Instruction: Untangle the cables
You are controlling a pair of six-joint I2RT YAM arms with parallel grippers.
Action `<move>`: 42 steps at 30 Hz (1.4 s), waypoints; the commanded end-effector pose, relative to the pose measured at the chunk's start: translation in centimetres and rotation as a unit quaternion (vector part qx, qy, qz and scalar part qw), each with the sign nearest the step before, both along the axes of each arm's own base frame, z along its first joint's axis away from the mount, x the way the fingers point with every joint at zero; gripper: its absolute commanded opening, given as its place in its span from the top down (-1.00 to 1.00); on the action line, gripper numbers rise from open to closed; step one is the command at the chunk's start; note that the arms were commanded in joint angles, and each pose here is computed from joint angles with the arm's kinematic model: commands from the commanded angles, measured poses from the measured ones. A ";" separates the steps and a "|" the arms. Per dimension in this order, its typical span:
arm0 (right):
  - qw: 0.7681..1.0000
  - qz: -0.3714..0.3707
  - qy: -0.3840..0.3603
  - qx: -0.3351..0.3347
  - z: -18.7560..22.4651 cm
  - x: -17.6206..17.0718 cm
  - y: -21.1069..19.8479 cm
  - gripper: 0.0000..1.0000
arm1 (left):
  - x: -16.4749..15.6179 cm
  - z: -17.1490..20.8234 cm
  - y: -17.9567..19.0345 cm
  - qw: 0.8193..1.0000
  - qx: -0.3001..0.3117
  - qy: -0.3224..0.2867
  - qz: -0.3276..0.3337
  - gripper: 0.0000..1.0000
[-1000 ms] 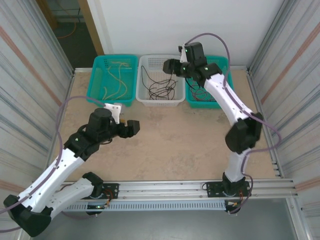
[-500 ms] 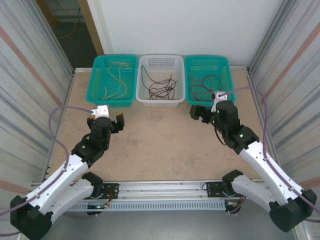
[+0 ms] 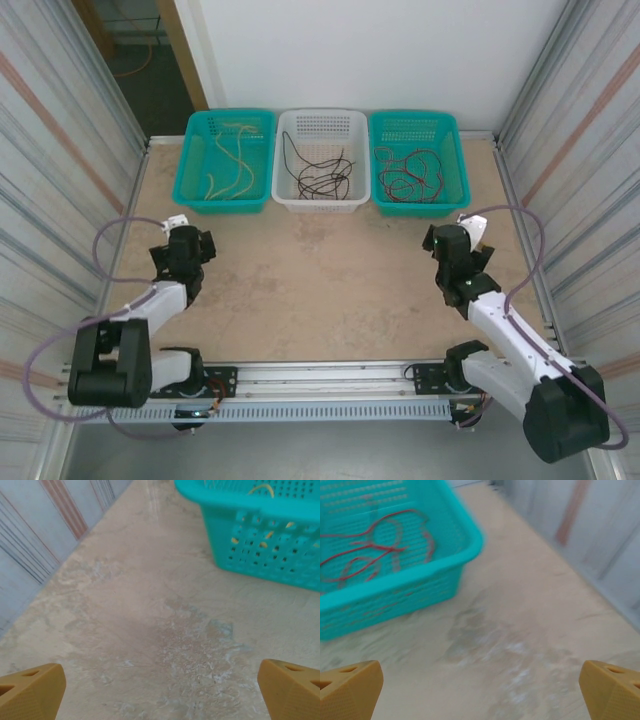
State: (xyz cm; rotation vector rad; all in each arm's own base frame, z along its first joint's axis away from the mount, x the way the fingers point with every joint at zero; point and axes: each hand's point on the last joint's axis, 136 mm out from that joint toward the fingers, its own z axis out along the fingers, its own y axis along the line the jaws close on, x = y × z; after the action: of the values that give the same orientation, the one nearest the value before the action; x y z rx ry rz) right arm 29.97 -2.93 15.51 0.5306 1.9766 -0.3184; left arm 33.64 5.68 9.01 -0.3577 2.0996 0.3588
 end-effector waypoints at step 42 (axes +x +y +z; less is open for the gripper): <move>0.985 0.169 -0.034 0.009 -7.3 9.3 -0.1 -0.98 | 5.7 0.3 -5.2 0.981 0.007 -0.084 -0.173 -0.97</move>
State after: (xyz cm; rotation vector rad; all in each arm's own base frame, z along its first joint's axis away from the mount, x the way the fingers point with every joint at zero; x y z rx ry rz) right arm 38.70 -3.20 7.34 0.2273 1.9857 -0.0720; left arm 38.75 0.78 8.06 -0.0307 1.9911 0.1233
